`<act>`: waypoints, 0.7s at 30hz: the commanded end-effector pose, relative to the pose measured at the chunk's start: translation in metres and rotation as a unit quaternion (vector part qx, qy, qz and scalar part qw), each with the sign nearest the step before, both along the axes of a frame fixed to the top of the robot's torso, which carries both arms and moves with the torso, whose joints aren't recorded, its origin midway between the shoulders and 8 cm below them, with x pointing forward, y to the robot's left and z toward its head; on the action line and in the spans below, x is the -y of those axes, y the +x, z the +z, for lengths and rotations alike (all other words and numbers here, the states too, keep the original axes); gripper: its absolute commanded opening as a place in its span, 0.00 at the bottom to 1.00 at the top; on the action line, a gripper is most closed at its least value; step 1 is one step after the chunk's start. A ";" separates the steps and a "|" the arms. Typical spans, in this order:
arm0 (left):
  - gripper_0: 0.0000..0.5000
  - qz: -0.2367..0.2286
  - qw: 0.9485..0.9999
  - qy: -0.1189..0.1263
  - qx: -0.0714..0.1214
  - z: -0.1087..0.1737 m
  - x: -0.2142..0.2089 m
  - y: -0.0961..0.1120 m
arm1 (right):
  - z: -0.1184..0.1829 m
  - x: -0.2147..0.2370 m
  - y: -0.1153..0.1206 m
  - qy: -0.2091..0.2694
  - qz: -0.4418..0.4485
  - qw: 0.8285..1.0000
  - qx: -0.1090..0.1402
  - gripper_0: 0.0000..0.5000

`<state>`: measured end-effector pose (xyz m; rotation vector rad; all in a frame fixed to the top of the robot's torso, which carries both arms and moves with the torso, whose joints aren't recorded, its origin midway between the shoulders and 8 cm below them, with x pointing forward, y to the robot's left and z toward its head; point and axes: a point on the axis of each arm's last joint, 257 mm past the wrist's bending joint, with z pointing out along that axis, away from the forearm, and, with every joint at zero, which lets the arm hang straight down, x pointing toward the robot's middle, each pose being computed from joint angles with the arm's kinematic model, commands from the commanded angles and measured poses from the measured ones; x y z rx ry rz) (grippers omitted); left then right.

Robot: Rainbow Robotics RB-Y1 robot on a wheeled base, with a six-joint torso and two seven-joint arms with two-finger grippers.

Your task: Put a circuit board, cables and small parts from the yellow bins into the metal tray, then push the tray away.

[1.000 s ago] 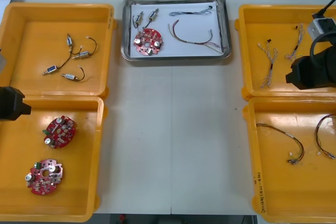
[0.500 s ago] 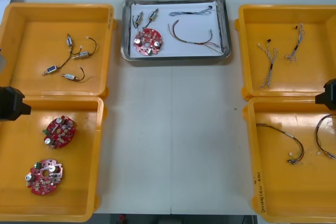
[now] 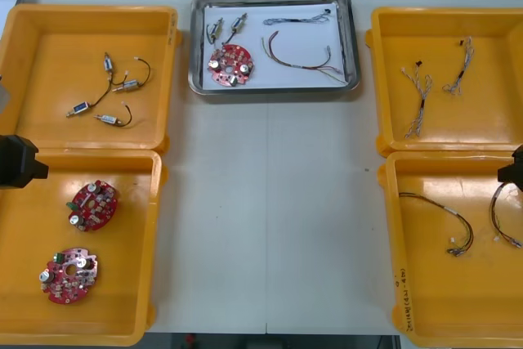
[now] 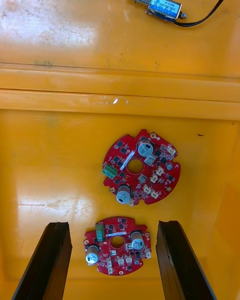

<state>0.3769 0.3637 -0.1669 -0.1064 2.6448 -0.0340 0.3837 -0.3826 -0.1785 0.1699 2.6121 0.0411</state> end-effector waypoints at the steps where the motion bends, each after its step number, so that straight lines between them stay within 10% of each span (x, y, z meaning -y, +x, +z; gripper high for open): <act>1: 1.00 -0.024 0.999 0.038 0.008 0.011 -0.015 -0.005 | 0.012 0.016 -0.009 -0.028 0.005 1.000 0.007 1.00; 21: 1.00 -0.024 0.999 0.038 0.008 0.011 -0.015 -0.005 | 0.023 0.020 -0.013 -0.041 0.013 0.999 0.014 1.00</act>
